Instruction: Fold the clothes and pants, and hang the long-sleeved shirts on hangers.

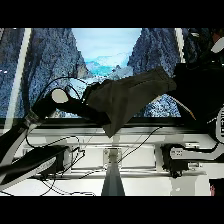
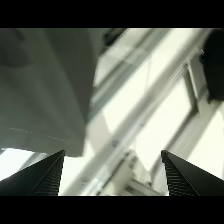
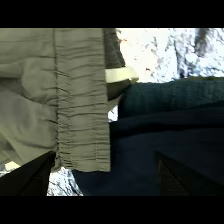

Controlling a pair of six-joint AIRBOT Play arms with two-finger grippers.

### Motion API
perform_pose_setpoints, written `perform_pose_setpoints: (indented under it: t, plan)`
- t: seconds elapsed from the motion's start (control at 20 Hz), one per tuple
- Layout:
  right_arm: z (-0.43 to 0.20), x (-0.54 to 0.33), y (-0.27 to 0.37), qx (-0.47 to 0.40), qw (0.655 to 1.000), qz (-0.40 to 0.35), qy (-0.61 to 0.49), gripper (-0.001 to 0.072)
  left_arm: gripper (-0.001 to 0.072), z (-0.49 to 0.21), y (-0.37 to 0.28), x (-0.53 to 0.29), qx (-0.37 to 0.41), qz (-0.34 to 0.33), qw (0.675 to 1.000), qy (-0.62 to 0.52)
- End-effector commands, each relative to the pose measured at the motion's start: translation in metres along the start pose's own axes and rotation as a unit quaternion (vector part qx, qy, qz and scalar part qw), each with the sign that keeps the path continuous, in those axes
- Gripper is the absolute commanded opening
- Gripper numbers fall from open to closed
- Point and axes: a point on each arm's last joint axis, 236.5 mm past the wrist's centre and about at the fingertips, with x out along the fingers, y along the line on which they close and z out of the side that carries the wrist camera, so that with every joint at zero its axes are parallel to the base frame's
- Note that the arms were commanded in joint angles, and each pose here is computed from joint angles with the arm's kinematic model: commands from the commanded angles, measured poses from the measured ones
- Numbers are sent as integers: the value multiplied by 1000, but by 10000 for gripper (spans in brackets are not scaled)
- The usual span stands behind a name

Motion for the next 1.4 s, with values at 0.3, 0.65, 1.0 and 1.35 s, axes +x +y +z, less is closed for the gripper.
perform_pose_setpoints:
  t: [0.3, 0.65, 1.0, 1.35]
  plan:
    - [5, -1, 3, 3, 1000, 6, -11, 694, 687, 2, 159, -49, -211, 135, 962, -110]
    - [20, -2, 14, 14, 999, 29, -41, 694, 687, 20, 157, 14, -260, 80, 949, -160]
    - [27, -6, 41, 30, 994, 88, -55, 693, 490, 49, 139, 49, -205, 63, 968, -133]
    - [26, -7, 55, 53, 990, 120, -50, 693, 5, 89, 173, -5, -54, 162, 976, -138]
